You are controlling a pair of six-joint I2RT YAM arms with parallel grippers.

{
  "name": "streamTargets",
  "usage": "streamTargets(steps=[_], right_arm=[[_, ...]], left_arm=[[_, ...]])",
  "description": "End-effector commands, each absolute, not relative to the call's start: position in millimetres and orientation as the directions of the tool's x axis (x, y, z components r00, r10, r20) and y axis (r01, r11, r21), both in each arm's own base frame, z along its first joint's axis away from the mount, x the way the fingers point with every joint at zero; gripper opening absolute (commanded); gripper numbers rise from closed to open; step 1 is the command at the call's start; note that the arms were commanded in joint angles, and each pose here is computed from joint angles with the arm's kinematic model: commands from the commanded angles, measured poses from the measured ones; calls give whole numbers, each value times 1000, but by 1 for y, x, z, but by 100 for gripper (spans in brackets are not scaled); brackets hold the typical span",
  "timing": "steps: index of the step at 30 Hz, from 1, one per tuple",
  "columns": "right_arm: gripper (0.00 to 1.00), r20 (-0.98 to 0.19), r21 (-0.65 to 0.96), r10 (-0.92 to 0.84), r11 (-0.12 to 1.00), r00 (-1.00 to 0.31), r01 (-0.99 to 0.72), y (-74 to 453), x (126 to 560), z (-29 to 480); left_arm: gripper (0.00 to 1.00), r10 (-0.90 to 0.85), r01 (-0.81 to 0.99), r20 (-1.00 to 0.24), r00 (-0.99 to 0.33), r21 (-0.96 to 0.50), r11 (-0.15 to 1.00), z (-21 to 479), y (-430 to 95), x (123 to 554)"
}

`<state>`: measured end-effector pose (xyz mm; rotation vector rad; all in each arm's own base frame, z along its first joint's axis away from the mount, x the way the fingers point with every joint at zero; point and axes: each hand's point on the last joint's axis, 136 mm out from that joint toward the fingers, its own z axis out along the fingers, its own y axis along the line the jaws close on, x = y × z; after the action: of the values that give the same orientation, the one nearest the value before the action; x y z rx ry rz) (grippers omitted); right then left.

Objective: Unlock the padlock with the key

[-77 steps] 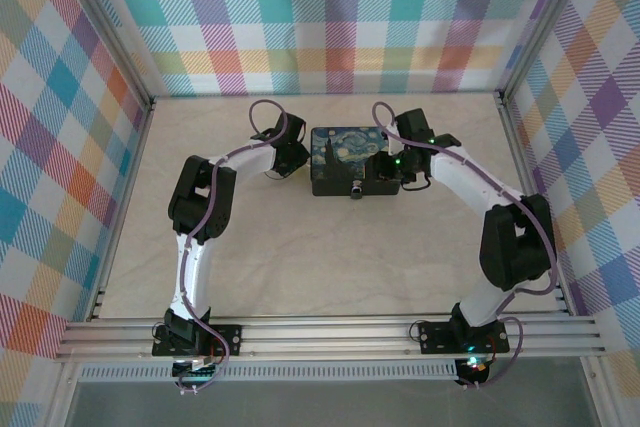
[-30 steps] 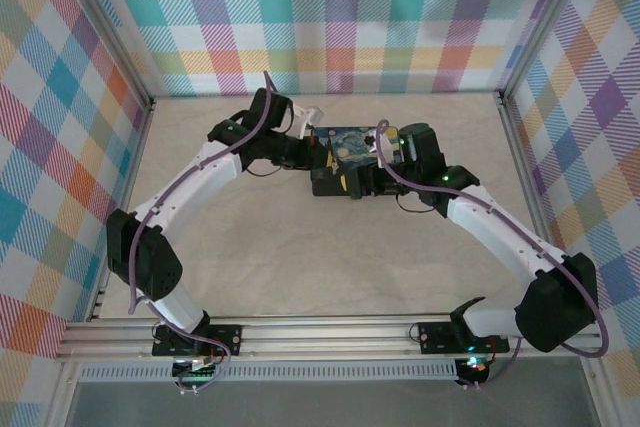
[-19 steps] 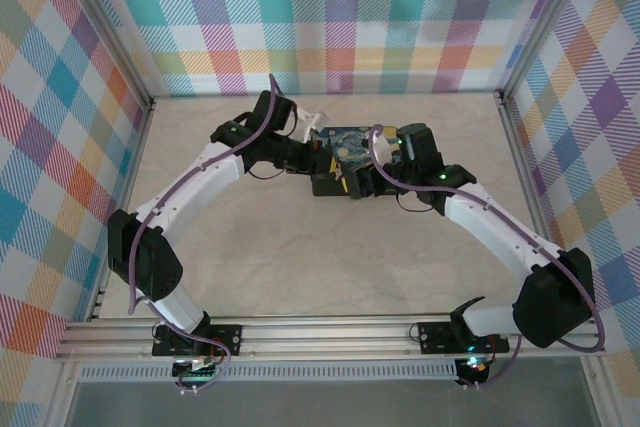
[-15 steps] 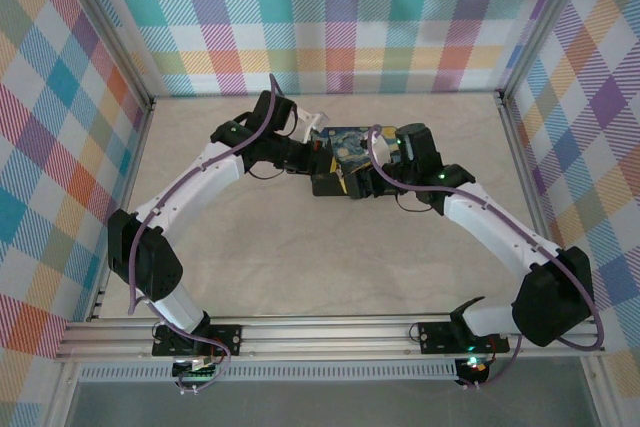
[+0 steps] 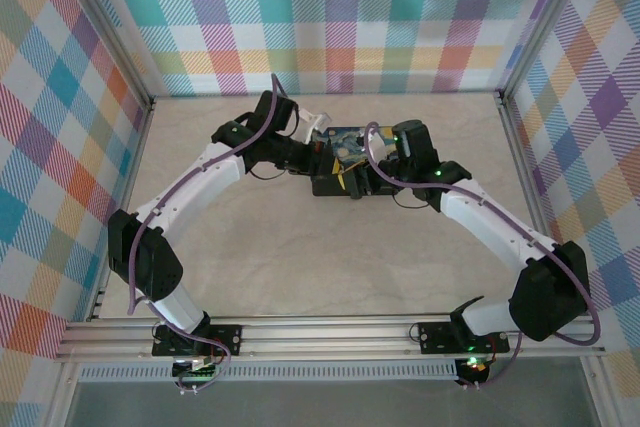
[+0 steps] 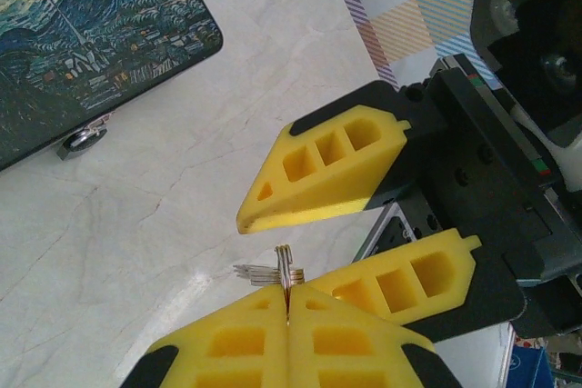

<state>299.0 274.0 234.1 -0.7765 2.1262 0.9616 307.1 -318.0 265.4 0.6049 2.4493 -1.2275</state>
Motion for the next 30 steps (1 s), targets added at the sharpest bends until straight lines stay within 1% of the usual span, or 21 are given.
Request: streamTargets(steps=[1, 2, 6, 12, 15, 19, 21, 22, 25, 28, 30], right_arm=[[33, -789, 399, -234, 508, -568, -763, 283, 298, 250], [33, -791, 401, -233, 502, -566, -767, 283, 297, 251], [18, -790, 413, -232, 481, -567, -773, 285, 293, 252], [11, -783, 448, -221, 448, -582, -773, 286, 283, 254], [11, -759, 476, -218, 458, -614, -751, 285, 281, 248], [10, -694, 533, -208, 496, -689, -686, 281, 279, 231], [9, -654, 568, -194, 513, -731, -644, 280, 279, 222], [8, -633, 586, -184, 521, -752, -620, 279, 279, 218], [8, -585, 636, -140, 531, -799, -560, 277, 281, 210], [8, -536, 687, -78, 538, -840, -488, 274, 287, 208], [8, -497, 721, -42, 536, -867, -439, 274, 289, 207]], left_arm=[[0, 236, 542, -494, -836, -681, 493, 281, -323, 300], [0, 237, 542, -494, -836, -684, 489, 281, -324, 300], [0, 237, 539, -489, -840, -695, 476, 280, -326, 300], [0, 238, 522, -468, -851, -706, 479, 270, -330, 305], [0, 233, 512, -461, -856, -704, 491, 266, -331, 309], [40, 206, 490, -454, -867, -702, 517, 262, -329, 318], [52, 190, 480, -454, -871, -702, 526, 262, -327, 321], [56, 178, 473, -454, -873, -702, 532, 262, -325, 322], [64, 130, 436, -445, -886, -706, 557, 259, -316, 328], [65, 27, 337, -400, -916, -732, 592, 248, -302, 339], [65, -24, 288, -370, -929, -759, 584, 238, -299, 341]])
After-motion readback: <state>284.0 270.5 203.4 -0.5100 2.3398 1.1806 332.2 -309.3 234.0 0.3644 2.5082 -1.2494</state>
